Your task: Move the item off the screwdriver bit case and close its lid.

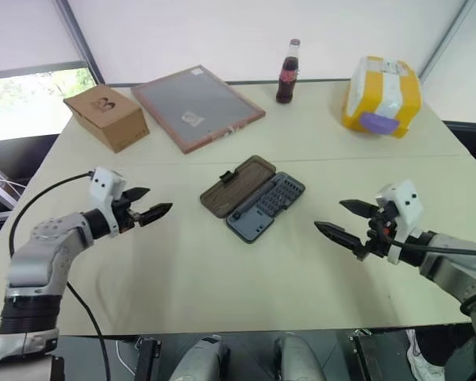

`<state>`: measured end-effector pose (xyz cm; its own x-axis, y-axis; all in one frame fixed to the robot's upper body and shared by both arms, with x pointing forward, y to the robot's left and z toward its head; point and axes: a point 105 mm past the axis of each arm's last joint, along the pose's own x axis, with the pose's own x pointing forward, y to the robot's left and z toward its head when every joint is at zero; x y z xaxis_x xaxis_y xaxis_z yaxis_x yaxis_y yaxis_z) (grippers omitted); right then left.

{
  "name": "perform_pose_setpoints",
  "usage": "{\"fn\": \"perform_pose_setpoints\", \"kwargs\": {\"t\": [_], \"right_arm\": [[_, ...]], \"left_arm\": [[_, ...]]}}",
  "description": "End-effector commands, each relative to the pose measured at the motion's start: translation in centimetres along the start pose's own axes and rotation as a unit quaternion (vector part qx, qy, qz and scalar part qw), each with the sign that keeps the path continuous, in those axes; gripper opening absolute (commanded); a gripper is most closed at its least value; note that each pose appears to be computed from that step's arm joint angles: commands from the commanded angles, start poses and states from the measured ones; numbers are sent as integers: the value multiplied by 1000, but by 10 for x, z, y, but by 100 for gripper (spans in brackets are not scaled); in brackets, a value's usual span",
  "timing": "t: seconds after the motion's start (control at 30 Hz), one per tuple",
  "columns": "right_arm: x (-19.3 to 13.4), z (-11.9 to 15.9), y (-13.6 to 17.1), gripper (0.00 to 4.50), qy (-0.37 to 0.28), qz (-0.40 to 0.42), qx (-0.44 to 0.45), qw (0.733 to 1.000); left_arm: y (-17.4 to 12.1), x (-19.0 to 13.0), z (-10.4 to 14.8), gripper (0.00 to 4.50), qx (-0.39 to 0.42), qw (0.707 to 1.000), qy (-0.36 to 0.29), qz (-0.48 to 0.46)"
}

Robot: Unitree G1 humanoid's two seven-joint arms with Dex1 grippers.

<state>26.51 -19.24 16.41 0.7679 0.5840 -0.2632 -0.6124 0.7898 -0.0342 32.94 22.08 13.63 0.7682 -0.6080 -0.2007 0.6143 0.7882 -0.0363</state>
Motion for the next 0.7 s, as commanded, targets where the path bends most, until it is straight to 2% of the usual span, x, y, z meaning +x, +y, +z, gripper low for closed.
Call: {"fn": "perform_pose_setpoints", "kwargs": {"t": [0.03,0.7], "right_arm": [[0,6,4,448,-16,5,-10,1000],[2,0,-2,448,-9,5,-15,1000]], "left_arm": [[0,1,16,446,25,999,-23,2],[8,-2,15,446,19,999,-36,28]]}}
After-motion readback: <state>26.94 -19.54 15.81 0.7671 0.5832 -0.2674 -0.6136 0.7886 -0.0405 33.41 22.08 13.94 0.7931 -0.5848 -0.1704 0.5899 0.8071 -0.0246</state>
